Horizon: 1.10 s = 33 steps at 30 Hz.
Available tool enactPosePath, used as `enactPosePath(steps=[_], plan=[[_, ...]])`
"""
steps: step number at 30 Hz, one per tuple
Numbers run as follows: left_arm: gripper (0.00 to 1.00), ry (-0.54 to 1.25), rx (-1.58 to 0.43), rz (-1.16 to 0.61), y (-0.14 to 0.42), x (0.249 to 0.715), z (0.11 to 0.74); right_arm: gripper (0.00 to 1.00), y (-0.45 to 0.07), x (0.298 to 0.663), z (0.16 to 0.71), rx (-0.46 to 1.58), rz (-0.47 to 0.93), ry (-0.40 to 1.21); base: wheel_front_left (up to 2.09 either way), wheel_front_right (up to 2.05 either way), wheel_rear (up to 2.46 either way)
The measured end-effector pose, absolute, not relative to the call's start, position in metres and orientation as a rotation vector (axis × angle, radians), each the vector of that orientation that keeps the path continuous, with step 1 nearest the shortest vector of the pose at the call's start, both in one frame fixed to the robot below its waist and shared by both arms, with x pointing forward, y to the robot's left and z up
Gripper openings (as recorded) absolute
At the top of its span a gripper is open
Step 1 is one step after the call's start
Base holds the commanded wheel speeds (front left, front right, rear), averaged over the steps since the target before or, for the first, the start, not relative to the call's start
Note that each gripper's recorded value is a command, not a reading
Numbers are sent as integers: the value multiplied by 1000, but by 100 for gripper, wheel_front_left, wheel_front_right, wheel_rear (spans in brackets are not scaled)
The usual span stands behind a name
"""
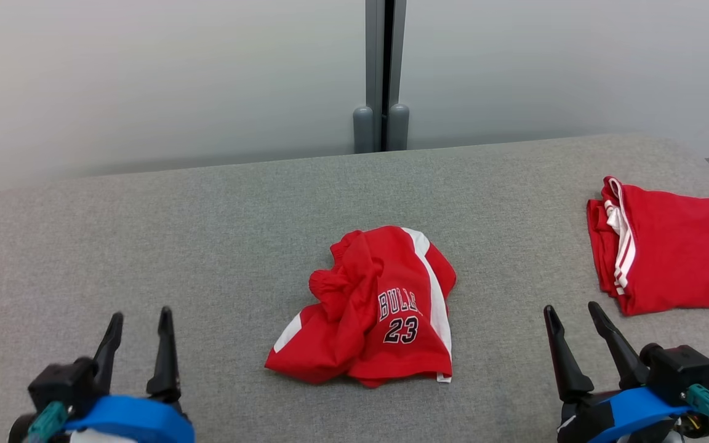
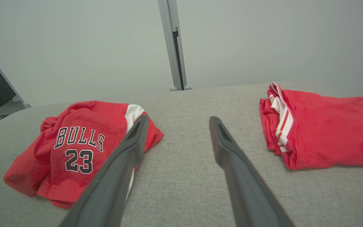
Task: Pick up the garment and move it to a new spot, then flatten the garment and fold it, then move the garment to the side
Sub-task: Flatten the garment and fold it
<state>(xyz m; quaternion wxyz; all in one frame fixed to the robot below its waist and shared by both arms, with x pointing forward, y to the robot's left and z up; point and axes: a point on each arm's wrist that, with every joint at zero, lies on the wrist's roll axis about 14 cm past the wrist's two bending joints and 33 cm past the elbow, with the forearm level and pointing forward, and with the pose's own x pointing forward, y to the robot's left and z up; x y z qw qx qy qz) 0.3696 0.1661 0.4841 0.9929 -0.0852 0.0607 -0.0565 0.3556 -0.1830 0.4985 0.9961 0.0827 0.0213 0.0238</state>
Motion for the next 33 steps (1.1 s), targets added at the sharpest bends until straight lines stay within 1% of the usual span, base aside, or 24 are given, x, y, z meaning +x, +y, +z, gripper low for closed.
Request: enactPosePath(steps=[6, 14, 19, 25, 29, 33], plan=[[100, 182, -196, -260, 126, 393, 495, 100, -179, 359, 499, 165, 59, 44, 0, 0, 0], [100, 406, -196, -480, 59, 415, 477, 100, -170, 362, 498, 164, 84, 51, 0, 0, 0], [100, 551, -177, -559, 34, 422, 455, 100, -171, 361, 492, 173, 78, 69, 0, 0, 0], [100, 737, -164, -601, 18, 418, 425, 100, -180, 359, 488, 181, 46, 73, 0, 0, 0], [100, 820, -134, -609, 16, 415, 413, 100, -183, 357, 485, 181, 35, 76, 0, 0, 0], [100, 924, -157, -668, 4, 399, 406, 100, -185, 356, 486, 181, 27, 71, 0, 0, 0]])
